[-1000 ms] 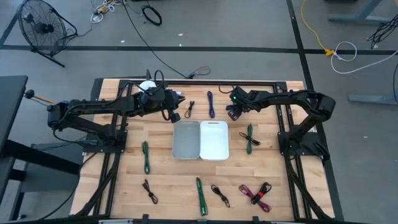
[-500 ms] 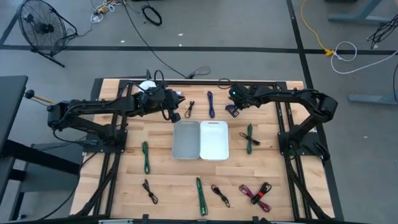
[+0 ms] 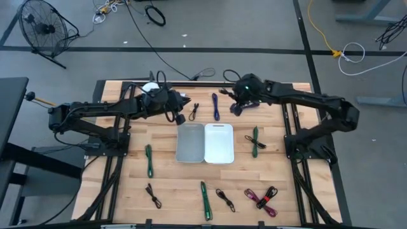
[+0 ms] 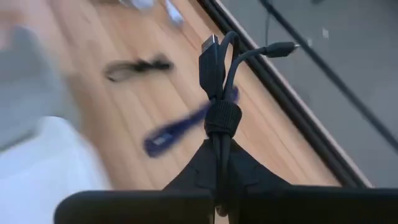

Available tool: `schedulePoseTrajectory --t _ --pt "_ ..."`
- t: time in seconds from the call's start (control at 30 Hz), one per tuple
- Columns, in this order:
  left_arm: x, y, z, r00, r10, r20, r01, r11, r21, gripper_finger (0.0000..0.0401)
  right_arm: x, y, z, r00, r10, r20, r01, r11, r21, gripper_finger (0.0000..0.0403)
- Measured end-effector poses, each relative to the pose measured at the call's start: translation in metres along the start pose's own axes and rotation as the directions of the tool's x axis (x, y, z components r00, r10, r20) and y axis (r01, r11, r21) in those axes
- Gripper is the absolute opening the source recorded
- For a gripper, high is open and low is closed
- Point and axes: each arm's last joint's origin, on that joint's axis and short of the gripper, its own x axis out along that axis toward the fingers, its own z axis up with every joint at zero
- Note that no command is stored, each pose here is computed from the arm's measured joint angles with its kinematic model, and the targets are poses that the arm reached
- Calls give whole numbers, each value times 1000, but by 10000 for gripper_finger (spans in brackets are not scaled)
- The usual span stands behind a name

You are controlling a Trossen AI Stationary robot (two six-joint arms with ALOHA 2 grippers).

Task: Pick & Place USB Port
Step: Put the black charger cable into the gray bin

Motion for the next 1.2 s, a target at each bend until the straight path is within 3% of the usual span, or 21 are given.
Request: schedulePoseTrajectory --t 0.23,0.47,0.6,0.8,1.0,1.2 --pt "-1 -1 13 986 -78 147 92 992 -89 34 -53 40 9 963 156 222 -134 985 -112 4" --pt "-3 -2 23 953 -160 256 204 967 -154 34 -83 84 20 836 334 436 -228 933 -279 4" --pt "-4 -3 26 925 -234 298 294 939 -178 34 -83 105 25 796 314 517 -170 937 -307 4" --pt "-9 -8 33 813 -434 389 515 847 -131 34 -68 124 28 771 325 548 -164 932 -323 5" --pt "-12 -14 35 774 -487 405 556 829 -66 46 -53 133 30 772 326 545 -163 931 -327 5" --pt "-16 -24 37 756 -510 410 567 823 -24 122 -52 134 31 762 327 559 -163 932 -322 5"
